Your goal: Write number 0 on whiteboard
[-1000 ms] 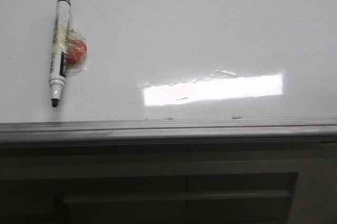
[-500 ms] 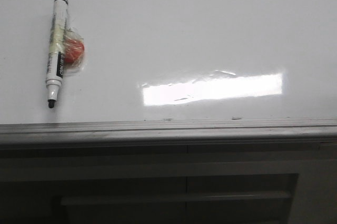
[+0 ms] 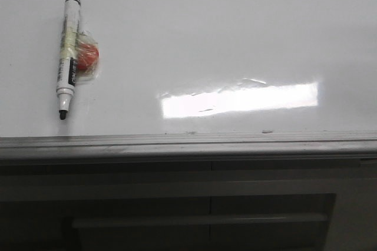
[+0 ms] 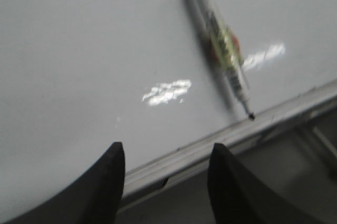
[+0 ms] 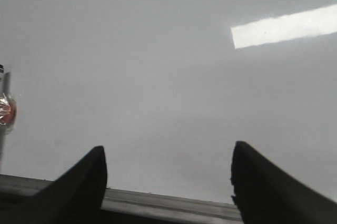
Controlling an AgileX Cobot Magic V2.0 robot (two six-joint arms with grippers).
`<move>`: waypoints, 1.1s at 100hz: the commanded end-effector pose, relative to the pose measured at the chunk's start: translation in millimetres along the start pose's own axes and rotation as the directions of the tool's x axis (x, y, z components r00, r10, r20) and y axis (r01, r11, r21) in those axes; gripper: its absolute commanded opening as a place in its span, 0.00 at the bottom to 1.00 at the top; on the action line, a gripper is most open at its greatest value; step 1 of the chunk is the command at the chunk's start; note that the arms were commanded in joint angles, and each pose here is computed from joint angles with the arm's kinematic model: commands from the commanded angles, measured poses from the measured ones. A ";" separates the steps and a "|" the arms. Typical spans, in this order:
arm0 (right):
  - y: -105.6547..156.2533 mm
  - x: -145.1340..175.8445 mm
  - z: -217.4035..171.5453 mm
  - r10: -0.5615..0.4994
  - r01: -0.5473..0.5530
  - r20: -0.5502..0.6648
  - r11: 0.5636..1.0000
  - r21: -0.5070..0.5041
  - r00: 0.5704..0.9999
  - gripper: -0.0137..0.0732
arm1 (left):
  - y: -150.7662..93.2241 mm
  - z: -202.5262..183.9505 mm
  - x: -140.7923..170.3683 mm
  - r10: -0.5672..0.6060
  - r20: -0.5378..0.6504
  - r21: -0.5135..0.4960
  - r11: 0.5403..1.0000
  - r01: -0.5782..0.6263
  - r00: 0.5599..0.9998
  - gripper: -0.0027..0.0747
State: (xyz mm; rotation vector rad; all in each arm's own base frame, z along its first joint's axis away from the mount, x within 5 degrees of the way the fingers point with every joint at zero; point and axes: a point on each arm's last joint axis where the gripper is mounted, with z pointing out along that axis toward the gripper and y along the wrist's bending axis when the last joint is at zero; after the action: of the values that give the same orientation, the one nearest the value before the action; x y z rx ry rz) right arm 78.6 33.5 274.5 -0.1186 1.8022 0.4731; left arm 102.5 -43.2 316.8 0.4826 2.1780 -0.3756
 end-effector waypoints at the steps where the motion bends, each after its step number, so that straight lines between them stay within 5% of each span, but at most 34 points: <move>1: -0.6 -16.3 4.0 -0.012 0.010 0.066 1.000 0.026 0.998 0.67 | 5.7 7.4 -18.1 0.039 -0.143 -0.021 0.999 -0.042 0.989 0.44; 12: -0.8 -15.2 5.4 -0.040 0.039 0.050 0.999 0.028 0.998 0.67 | 0.0 23.0 -33.4 0.031 -0.233 0.017 0.999 -0.027 0.972 0.44; 33: -0.6 -14.6 5.4 -0.047 0.046 0.044 0.999 0.026 0.998 0.67 | -36.3 51.2 -60.9 -0.078 -0.070 0.233 0.968 0.092 0.995 0.44; 89: -0.5 -14.1 5.5 -0.047 0.046 0.039 0.999 0.024 0.998 0.67 | -33.6 132.1 -55.5 -0.172 -0.207 0.143 0.968 0.204 0.963 0.44; 98: -0.5 -14.1 5.5 -0.047 0.046 0.039 0.999 0.024 0.998 0.67 | -33.0 140.4 -52.0 -0.173 -0.239 0.135 0.969 0.209 0.956 0.36; 110: -0.5 -14.1 5.5 -0.047 0.046 0.039 0.999 0.024 0.998 0.67 | -33.2 147.6 -46.6 -0.170 -0.289 0.131 0.968 0.215 0.942 0.15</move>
State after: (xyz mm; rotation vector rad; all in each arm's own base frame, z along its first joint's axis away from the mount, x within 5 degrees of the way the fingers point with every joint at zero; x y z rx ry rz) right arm 83.9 35.0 270.6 -0.1562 1.8417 0.4427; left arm 207.5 -142.6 265.7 0.4489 2.5263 -0.6333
